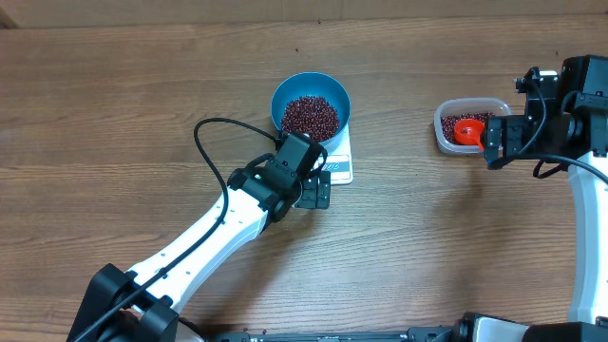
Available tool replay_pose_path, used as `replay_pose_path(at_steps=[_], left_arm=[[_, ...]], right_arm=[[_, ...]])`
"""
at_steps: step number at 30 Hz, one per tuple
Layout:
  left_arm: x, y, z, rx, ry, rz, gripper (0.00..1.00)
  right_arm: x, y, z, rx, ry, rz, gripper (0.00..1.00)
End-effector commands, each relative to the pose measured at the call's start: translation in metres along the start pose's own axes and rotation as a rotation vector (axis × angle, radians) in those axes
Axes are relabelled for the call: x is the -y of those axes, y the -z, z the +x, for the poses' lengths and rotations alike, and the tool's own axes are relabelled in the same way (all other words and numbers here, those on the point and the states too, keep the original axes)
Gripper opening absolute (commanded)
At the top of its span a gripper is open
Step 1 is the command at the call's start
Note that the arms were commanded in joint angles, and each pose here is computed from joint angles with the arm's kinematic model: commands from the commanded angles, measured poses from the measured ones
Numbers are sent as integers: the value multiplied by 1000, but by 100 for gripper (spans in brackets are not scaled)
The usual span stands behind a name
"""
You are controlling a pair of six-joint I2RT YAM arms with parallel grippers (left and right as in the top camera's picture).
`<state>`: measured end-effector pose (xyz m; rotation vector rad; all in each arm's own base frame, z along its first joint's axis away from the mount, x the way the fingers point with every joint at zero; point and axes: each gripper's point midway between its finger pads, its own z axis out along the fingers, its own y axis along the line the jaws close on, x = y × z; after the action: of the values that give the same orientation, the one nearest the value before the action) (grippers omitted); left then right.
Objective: Scoop item into bowl and weigh 150g on scale
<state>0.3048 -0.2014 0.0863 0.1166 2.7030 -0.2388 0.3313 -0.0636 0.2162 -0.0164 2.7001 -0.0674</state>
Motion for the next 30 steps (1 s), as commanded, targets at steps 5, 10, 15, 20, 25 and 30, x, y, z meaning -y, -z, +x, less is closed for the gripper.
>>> replay_pose_path(at_steps=[5,10,15,20,25,30], left_arm=[[6,31,-15,91,-59,46,100],[4,60,-27,176,-114,53,99],[-6,89,-30,239,-133,28,100],[-22,123,-26,296,-121,-4,100],[-36,157,-26,382,-107,-22,100],[-55,180,-24,442,-77,-39,99]], right_arm=[[-2,11,-12,47,9,-2,100],[-2,11,-12,47,9,-2,100],[-2,11,-12,47,9,-2,100],[-2,11,-12,47,9,-2,100],[-2,11,-12,47,9,-2,100],[-2,11,-12,47,9,-2,100]])
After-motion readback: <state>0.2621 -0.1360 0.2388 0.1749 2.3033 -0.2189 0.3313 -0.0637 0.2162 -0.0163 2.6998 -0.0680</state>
